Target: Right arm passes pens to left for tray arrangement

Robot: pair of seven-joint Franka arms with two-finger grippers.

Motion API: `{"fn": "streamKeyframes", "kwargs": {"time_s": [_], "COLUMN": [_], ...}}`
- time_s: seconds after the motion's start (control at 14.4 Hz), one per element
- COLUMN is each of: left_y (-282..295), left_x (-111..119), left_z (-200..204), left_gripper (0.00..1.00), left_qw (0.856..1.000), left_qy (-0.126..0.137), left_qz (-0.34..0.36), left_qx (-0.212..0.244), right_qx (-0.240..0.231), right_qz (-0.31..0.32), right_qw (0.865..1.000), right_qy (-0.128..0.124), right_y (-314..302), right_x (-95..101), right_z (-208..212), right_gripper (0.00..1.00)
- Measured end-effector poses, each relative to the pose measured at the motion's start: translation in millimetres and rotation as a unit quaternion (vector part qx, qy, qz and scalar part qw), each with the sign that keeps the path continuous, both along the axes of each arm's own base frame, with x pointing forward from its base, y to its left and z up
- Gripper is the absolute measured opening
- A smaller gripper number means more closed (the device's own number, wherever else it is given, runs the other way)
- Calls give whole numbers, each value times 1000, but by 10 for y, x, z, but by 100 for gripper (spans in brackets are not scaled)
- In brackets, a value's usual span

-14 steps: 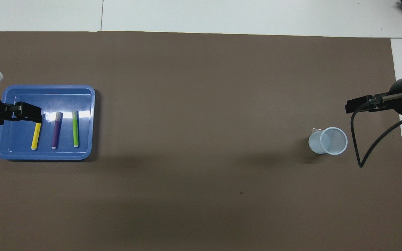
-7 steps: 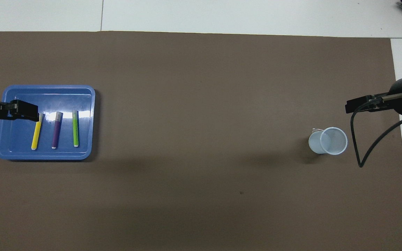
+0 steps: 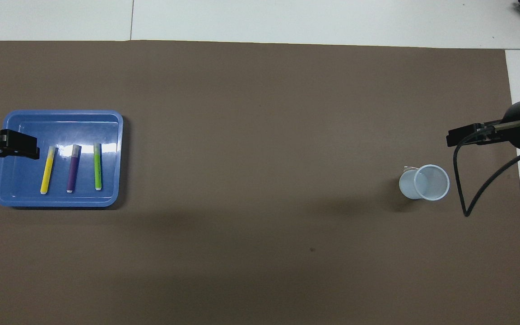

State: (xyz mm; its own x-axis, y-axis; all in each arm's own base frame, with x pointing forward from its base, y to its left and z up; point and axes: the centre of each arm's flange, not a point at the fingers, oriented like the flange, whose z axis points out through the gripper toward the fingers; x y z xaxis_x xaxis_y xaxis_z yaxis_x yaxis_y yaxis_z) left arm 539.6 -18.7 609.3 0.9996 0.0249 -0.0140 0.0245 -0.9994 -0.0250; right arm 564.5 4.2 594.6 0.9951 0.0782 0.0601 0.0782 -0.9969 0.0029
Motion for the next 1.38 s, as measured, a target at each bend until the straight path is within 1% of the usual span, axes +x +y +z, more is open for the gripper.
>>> {"fn": "streamKeyframes", "kwargs": {"time_s": [1.38], "left_y": [42], "left_x": [0], "left_z": [5], "left_gripper": [100], "left_qw": [1000], "left_qy": [0], "left_qz": [4], "left_qx": [0], "right_qx": [0], "right_qz": [0], "right_qw": [1000], "right_qy": [0], "right_y": [1], "right_x": [0], "right_z": [0], "right_gripper": [100]}}
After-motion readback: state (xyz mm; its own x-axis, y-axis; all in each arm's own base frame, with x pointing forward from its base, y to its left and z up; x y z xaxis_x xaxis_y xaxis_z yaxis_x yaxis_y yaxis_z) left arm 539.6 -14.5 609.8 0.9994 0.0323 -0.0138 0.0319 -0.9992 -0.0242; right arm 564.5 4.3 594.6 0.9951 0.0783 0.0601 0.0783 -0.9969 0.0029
